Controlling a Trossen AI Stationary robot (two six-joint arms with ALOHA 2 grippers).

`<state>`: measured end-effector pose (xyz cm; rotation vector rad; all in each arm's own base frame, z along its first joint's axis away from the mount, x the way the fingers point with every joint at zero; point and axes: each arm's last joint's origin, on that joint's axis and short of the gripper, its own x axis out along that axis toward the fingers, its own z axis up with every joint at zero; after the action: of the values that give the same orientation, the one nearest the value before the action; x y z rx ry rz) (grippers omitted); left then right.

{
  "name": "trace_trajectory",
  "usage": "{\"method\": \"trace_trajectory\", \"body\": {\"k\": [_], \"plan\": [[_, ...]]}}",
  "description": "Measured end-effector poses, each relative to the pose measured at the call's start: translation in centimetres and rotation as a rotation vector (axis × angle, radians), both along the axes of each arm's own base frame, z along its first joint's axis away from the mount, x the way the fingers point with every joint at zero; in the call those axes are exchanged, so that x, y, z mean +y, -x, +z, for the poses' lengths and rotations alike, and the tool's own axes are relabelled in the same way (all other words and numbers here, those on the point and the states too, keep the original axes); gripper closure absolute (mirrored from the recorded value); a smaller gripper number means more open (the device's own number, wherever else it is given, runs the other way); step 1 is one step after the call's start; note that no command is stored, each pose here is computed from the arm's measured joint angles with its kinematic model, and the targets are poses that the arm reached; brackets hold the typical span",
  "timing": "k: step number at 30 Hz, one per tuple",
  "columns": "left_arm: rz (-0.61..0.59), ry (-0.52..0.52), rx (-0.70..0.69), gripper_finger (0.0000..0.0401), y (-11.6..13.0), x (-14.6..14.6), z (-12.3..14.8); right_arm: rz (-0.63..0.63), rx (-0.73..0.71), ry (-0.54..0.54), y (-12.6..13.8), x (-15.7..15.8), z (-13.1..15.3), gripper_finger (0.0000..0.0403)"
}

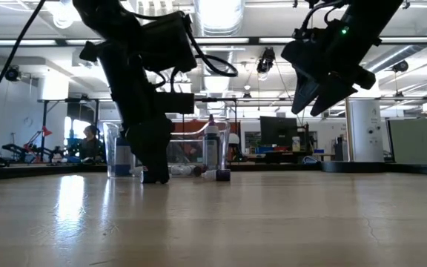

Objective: Pick & Place food coloring
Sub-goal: Put the small green food coloring bottle into the transparent bin

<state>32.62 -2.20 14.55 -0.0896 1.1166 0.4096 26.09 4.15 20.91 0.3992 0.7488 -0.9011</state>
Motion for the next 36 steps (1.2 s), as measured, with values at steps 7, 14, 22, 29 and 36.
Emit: {"method": "trace_trajectory", "body": {"k": [7, 14, 22, 29, 36], "plan": [[-0.009, 0.036, -0.001, 0.0250, -0.1, 0.0, -0.1, -0.002, 0.001, 0.009, 0.0, 0.0, -0.1, 0.0156], [-0.014, 0.054, 0.006, 0.0316, -0.1, 0.2, -0.1, -0.007, 0.005, 0.029, 0.1, -0.1, -0.2, 0.0159], [-0.021, 0.062, 0.005, 0.0365, -0.2, 0.2, 0.2, -0.008, 0.022, 0.032, 0.4, -0.2, -0.7, 0.0162], [-0.007, 0.044, -0.096, 0.0364, -0.5, 0.3, 5.9, -0.006, 0.024, 0.033, 0.4, -0.2, -0.7, 0.0172], [0.068, -0.096, -0.257, 0.0364, -0.2, 2.2, 12.6, 0.008, 0.035, 0.040, 0.4, -0.2, -0.7, 0.0177]]}}
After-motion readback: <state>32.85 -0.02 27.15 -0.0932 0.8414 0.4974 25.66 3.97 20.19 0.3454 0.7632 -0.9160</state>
